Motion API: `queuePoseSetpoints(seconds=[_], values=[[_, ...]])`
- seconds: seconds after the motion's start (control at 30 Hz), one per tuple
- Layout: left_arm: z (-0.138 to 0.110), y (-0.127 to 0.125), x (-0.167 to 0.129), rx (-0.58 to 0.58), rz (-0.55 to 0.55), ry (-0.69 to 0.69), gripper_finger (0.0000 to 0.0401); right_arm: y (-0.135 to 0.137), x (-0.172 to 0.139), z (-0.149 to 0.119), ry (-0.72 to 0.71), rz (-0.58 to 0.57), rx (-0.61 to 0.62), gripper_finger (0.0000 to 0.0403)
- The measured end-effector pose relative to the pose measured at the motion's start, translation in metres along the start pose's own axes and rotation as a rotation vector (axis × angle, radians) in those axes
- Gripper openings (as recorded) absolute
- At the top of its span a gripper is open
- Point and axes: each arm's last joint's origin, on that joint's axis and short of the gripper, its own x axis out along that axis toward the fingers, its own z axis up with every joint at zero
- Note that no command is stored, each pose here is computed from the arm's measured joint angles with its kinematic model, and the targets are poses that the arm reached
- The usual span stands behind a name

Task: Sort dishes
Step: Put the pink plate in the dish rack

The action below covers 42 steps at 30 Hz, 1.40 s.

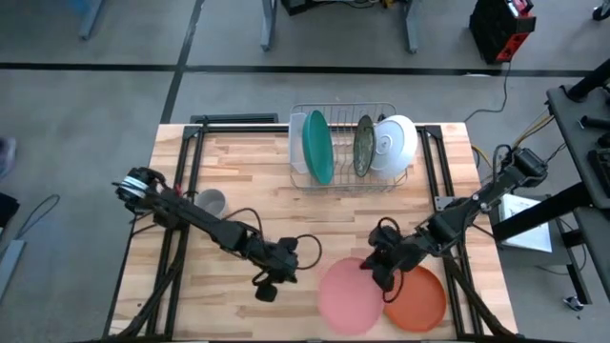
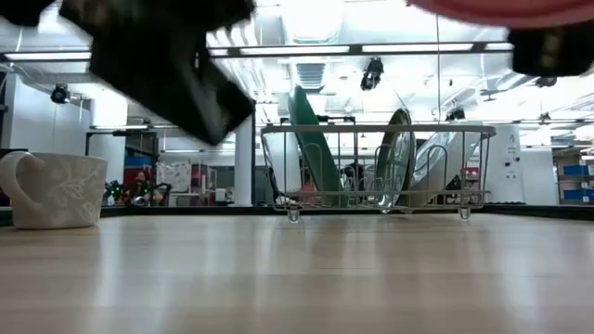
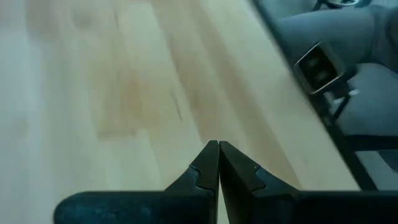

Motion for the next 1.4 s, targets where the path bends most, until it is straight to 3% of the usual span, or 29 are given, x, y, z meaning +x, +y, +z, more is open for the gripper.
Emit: queuePoseSetpoints(seconds=[0.1,0.23,0.3,0.37,0.43,0.57,0.73,0.87,1.0,1.13,1.27,1.33,1.4], values=[[0.009,-0.003,-0.017,0.133,0.020,-0.048,0.0000,0.020,-0.014,0.014,-0.100,0.261,-0.228,0.0000],[0.024,-0.005,-0.045,0.300,0.136,-0.150,0.0000,0.042,-0.026,0.025,-0.271,0.664,-0.552,0.0000],[0.028,-0.004,-0.057,0.379,0.214,-0.158,0.0000,0.048,-0.031,0.030,-0.359,0.761,-0.653,0.0000],[0.031,-0.002,-0.068,0.450,0.296,-0.171,0.0000,0.048,-0.033,0.035,-0.424,0.739,-0.689,0.0000],[0.035,0.000,-0.080,0.480,0.390,-0.189,0.0000,0.042,-0.032,0.040,-0.476,0.596,-0.650,0.0000],[0.037,0.008,-0.093,0.435,0.620,-0.172,0.0000,0.027,-0.039,0.055,-0.651,0.090,-0.462,0.0000],[0.013,0.017,-0.101,0.300,0.859,0.048,0.0000,0.012,-0.073,0.067,-0.920,-0.515,-0.121,0.0000],[-0.008,0.025,-0.108,0.237,1.101,0.202,0.0000,0.013,-0.091,0.082,-1.103,-0.790,0.002,0.0000],[-0.021,0.033,-0.115,0.181,1.322,0.200,0.0000,0.003,-0.090,0.114,-1.106,-0.991,-0.005,0.0000],[-0.028,0.039,-0.116,0.172,1.349,0.225,0.0000,-0.013,-0.091,0.152,-1.054,-1.214,-0.033,0.0000],[-0.025,0.043,-0.115,0.188,1.332,0.244,0.0000,-0.025,-0.114,0.189,-1.010,-1.375,-0.019,0.0000],[-0.016,0.043,-0.114,0.172,1.289,0.199,0.0000,-0.030,-0.129,0.204,-0.999,-1.443,0.005,0.0000],[-0.001,0.040,-0.112,0.231,1.164,0.179,0.0000,-0.035,-0.135,0.216,-0.963,-1.509,-0.002,0.0000]])
